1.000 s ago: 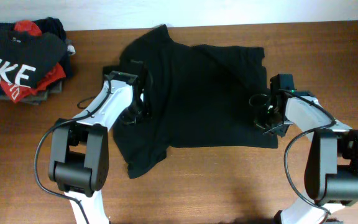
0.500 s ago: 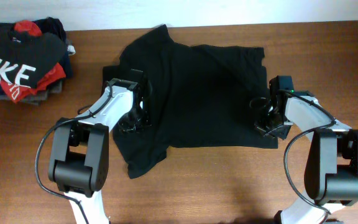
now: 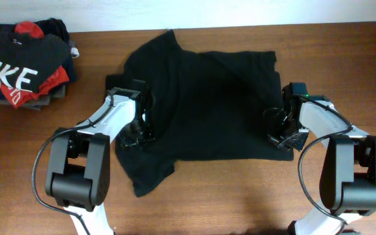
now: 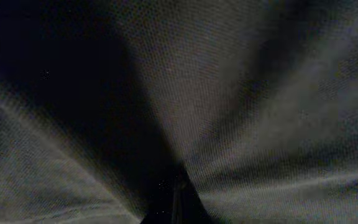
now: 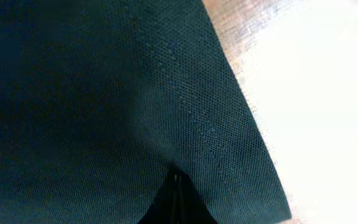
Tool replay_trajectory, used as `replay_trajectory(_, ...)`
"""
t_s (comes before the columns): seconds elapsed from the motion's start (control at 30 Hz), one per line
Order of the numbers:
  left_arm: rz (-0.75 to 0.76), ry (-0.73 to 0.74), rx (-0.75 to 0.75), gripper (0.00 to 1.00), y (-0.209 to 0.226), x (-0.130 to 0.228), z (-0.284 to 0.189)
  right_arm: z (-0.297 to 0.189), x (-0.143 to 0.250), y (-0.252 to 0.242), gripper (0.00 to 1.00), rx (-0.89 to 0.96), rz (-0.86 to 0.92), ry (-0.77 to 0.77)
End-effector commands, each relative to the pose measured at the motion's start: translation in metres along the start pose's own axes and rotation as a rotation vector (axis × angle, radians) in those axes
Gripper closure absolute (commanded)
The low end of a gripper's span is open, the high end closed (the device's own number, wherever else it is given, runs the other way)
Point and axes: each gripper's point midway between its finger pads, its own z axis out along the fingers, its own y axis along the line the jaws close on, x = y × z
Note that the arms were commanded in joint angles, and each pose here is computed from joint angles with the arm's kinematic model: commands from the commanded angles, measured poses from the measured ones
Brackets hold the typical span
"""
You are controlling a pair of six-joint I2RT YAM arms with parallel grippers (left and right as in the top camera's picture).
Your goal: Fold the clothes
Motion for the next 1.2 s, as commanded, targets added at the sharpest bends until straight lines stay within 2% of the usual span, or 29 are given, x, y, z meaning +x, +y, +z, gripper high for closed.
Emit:
replay_trajectory(0.0,-0.042,0.126,-0.067,1.0,0.02,0.026,0.023,0.004,0.006,-0.007,0.96,0.04,0.05,0.023)
replay_trajectory(0.2,-0.069,0.189,-0.096,1.0,0.026,0.042,0.02,0.003,0.019,-0.015,0.96,0.076,0.137,0.072)
replay_trajectory(0.4,-0.115,0.204,-0.144,1.0,0.035,0.05,0.013,-0.003,0.037,-0.038,0.96,0.205,0.301,0.109)
replay_trajectory(0.5,-0.149,0.163,-0.185,1.0,0.043,0.048,0.003,-0.009,0.045,-0.043,0.96,0.229,0.344,0.125)
replay_trajectory(0.63,-0.15,0.061,-0.166,1.0,0.044,0.041,-0.022,-0.022,0.047,-0.044,0.96,0.214,0.376,0.101)
replay_trajectory(0.73,-0.152,-0.03,-0.13,1.0,0.042,0.035,-0.044,-0.04,0.04,-0.04,0.96,0.159,0.377,0.036)
replay_trajectory(0.87,-0.154,-0.153,-0.071,1.0,0.036,0.022,-0.072,-0.084,0.013,-0.024,0.96,0.027,0.279,-0.127)
replay_trajectory(0.9,-0.155,-0.182,-0.058,1.0,0.034,0.018,-0.078,-0.099,0.003,-0.018,0.94,-0.01,0.237,-0.182)
replay_trajectory(1.0,-0.156,-0.295,-0.028,1.0,0.03,-0.002,-0.099,-0.152,-0.032,0.002,0.61,-0.121,0.118,-0.372)
replay_trajectory(1.03,-0.158,-0.332,-0.022,1.0,0.028,-0.01,-0.104,-0.165,-0.041,0.007,0.56,-0.148,0.098,-0.418)
replay_trajectory(1.1,-0.154,-0.416,0.001,0.94,0.023,-0.029,-0.114,-0.197,-0.061,0.025,0.55,-0.226,0.045,-0.513)
replay_trajectory(1.17,-0.145,-0.499,0.038,0.81,0.015,-0.048,-0.124,-0.221,-0.077,0.048,0.55,-0.327,-0.031,-0.583)
